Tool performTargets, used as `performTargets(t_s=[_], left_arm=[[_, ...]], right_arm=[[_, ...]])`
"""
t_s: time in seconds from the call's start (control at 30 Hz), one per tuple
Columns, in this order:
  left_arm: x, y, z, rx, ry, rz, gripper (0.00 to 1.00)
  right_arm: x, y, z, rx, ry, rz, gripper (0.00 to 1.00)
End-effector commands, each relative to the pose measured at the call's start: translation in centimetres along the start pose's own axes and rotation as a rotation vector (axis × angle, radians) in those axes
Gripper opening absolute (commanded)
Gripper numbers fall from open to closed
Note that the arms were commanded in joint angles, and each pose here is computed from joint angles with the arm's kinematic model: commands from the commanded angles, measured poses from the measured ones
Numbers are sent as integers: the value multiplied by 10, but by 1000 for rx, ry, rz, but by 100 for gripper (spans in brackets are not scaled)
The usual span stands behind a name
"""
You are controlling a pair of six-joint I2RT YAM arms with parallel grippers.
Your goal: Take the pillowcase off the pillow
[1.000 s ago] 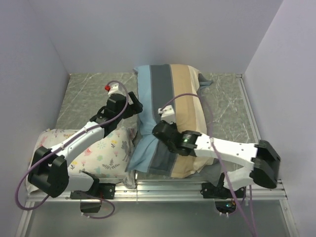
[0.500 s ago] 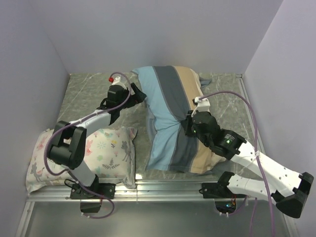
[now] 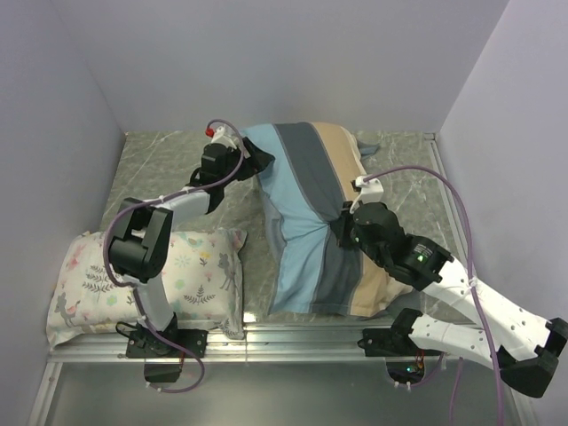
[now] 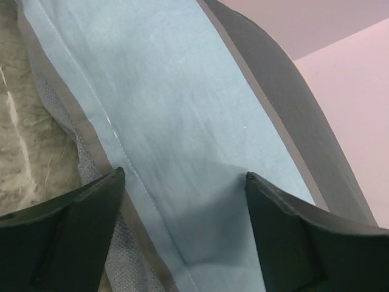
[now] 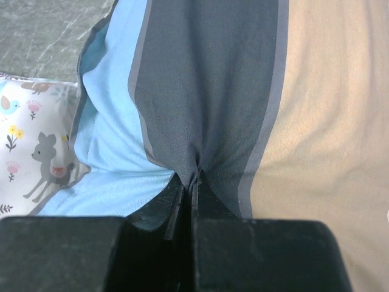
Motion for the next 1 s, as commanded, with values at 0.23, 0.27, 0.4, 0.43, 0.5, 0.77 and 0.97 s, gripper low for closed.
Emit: performTargets(t_s=[0.23,0.27,0.4,0.43,0.5,0.77,0.97], left_arm=[[-24,-3,6,3,-30,68,96],[-24,-3,6,-2,-41,59,95],[-13,-5,4,-30,-28,23,91],[-11,-8,4,-39,-26,8,87],[-4,-9,1,-46,-22,-3,82],[6,-14,2,-71,-18,-27,19],[-28,-31,29,23,-101,35,0]], right_arm=[[-31,9,56,79,-188,62,0],[-32,9,57,80,-192,64,0],[-32,8,57,79,-188,62,0],[-33,9,57,80,-189,64,0],[-34,8,58,84,-194,60,0],[-37,7,65,76,-213,47,0],[-40,6,75,70,-241,30,0]])
Point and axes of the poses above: each gripper's point midway between its finger pads, its own x axis out along the fingers, its own y axis along the line the jaws close on, z = x × y, the point moved 6 cm from there along -x, back along the fingers, and after that the axes turned 3 degrees about x, right-handed, at the moved point
